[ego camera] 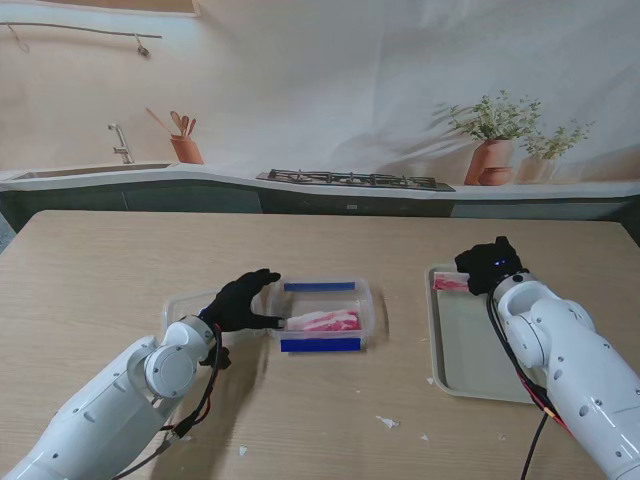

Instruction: Separate the bacon slices onto the tray

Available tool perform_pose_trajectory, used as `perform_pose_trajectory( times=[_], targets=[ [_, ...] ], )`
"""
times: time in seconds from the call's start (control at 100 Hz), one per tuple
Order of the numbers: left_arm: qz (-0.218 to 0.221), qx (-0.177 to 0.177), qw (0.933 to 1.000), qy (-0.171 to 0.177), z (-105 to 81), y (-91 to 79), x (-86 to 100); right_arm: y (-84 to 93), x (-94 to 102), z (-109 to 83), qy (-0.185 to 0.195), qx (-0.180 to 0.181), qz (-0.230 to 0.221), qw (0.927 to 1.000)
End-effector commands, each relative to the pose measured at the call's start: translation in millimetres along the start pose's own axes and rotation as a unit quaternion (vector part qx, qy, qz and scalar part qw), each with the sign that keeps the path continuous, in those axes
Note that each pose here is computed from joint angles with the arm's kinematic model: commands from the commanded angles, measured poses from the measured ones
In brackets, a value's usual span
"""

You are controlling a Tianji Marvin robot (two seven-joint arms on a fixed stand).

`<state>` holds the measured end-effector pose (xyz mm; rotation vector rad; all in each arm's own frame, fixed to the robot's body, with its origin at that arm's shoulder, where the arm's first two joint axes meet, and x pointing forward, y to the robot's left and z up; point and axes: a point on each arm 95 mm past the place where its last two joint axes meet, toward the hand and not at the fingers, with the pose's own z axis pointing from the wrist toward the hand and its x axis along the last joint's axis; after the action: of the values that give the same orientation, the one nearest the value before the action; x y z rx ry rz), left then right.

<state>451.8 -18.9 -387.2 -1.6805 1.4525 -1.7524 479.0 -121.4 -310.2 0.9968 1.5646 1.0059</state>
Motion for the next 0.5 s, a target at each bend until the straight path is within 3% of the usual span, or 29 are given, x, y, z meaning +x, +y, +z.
perform_pose_trajectory(
  times=[0.0, 0.37, 0.49],
  targets=[
    [0.001, -0.009, 1.0, 0.001, 0.4, 2.0, 2.5, -3.7, -3.3, -3.0, -0.008, 0.003, 0.006, 0.9999],
    [0.006, -0.017, 0.9998, 0.003, 2.6, 5.8, 5.1, -18.4, 2.1, 1.1, -0.027, 0.017, 0.041, 0.9986],
    [0.005, -0.017, 0.9998, 0.002, 2.4, 5.9, 4.9, -20.5, 1.7, 3.8, -0.02, 0.023, 0.027, 0.9992]
  ],
)
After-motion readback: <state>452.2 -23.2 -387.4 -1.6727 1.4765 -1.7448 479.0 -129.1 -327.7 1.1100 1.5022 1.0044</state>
